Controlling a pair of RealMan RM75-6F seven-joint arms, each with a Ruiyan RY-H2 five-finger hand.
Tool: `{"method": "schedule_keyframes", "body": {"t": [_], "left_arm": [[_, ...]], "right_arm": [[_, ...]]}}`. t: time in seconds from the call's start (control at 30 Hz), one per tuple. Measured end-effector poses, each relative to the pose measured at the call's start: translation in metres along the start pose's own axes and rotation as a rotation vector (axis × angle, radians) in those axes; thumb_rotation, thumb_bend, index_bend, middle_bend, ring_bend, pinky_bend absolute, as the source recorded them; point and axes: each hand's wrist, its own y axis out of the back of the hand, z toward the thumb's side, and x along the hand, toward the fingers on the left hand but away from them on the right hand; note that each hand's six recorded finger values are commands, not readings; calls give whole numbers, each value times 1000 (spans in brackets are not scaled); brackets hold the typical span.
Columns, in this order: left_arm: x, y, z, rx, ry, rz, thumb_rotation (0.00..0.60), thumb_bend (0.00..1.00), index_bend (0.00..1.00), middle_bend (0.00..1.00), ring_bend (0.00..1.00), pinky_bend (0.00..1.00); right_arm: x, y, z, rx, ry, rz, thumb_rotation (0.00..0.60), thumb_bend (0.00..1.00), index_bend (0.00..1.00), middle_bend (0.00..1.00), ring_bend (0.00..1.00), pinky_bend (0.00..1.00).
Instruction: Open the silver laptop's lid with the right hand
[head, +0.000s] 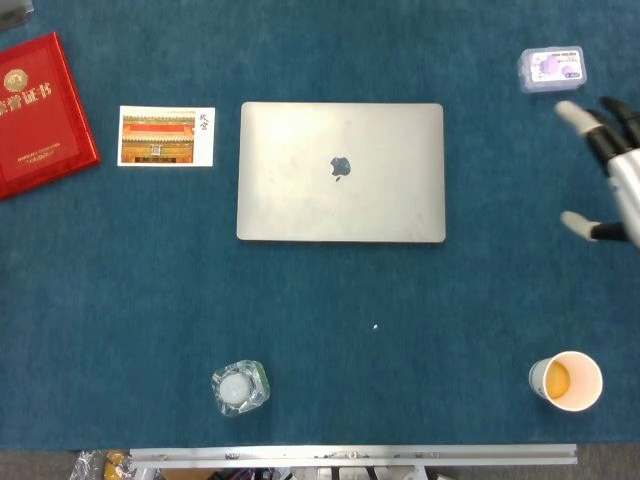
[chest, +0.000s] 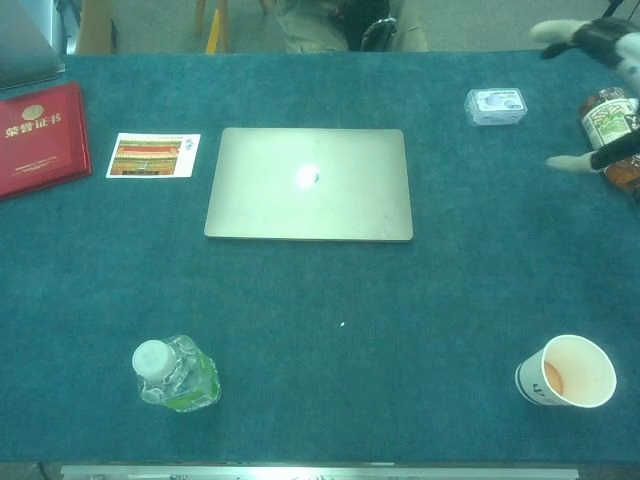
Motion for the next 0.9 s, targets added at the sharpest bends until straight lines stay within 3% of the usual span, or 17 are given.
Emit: {"method": "schedule_keyframes", "body": {"t": [0.37,0.63,0.9], "left_arm": [[2,1,5,-2,-12,-6,600,417,190,144,54,70],[7,-1,8,-4,-24,-16,600,417,190,144,54,70],[4,-11,9,-11,-26,-47,600,417,191,143,54,70]], "right_arm": [[-25,-25,62,-9,132,57,600,19,124,204,88,188],[-36,-43,97,4,168,68,600,23,124,204,88,188],[-50,-70,134,-2,210,141,600,26,124,204,88,188]]}}
